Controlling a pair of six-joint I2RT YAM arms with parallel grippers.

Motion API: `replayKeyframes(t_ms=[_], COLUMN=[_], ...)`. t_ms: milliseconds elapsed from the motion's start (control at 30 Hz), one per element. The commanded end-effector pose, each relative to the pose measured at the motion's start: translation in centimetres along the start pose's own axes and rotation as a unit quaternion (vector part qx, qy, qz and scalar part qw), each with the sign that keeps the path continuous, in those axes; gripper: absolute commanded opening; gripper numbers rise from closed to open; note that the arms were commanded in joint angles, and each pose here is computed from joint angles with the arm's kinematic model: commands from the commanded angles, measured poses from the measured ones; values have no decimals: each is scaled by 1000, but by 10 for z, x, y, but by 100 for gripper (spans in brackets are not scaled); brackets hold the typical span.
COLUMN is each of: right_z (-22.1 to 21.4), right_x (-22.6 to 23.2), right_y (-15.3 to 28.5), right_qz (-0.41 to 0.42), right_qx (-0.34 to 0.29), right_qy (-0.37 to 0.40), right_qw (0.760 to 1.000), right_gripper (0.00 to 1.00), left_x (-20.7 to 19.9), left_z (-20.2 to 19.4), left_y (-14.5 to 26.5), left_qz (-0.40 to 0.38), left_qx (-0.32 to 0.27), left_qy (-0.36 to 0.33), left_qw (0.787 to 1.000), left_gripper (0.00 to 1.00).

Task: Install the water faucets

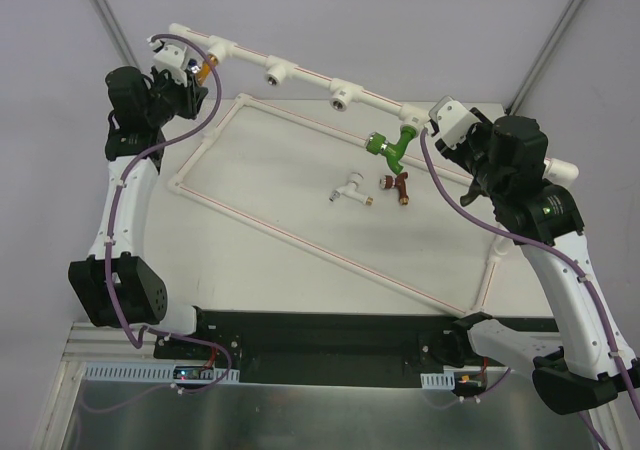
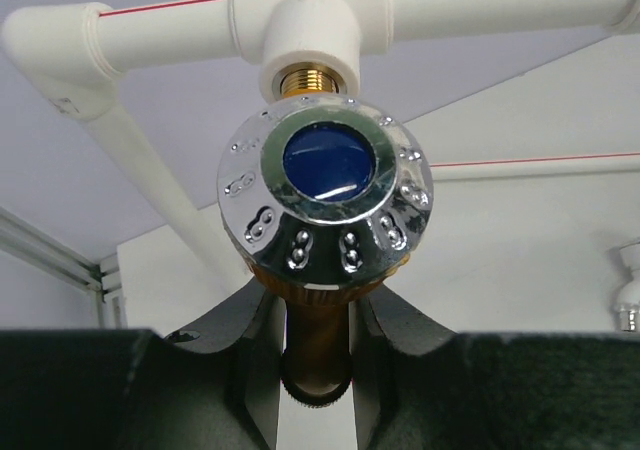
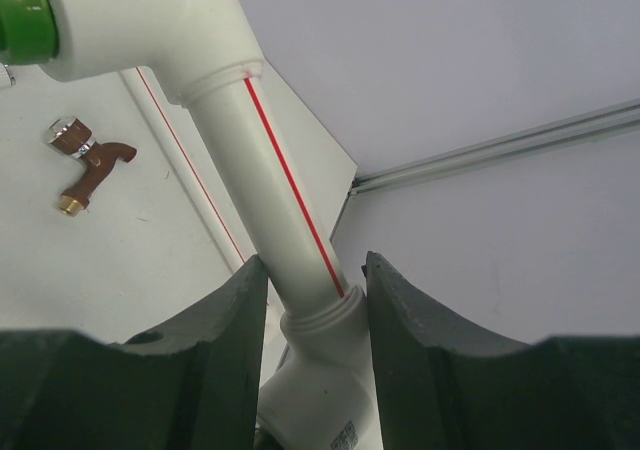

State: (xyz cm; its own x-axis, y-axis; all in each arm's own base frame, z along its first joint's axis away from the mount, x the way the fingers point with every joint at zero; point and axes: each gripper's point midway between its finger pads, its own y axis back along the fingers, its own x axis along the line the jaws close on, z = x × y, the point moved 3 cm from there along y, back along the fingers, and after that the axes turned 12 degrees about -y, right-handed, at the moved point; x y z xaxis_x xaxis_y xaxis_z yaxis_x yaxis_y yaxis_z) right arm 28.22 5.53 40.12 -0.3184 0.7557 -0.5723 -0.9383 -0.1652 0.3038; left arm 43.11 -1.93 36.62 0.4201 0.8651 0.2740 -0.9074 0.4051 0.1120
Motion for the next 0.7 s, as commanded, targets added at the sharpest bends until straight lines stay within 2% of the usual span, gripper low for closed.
replayKeyframes(t_ms=[0, 400, 667], right_z=[25, 25, 26], right_x=[4, 5, 5], right_y=[3, 2, 2], right_qz=[11, 12, 14], right_qx=[-60, -59, -60], right_qy=[-34, -33, -32], right_qw=[998, 998, 998], right_gripper=[2, 2, 2], left_x=[-1, -4, -1], left_z=[29, 16, 9], left_y=[3, -3, -7], left_qz=[7, 5, 14], left_qx=[-35, -8, 18], left_qy=[-102, -212, -303], left_qw=[994, 977, 953], left_gripper=[0, 0, 0])
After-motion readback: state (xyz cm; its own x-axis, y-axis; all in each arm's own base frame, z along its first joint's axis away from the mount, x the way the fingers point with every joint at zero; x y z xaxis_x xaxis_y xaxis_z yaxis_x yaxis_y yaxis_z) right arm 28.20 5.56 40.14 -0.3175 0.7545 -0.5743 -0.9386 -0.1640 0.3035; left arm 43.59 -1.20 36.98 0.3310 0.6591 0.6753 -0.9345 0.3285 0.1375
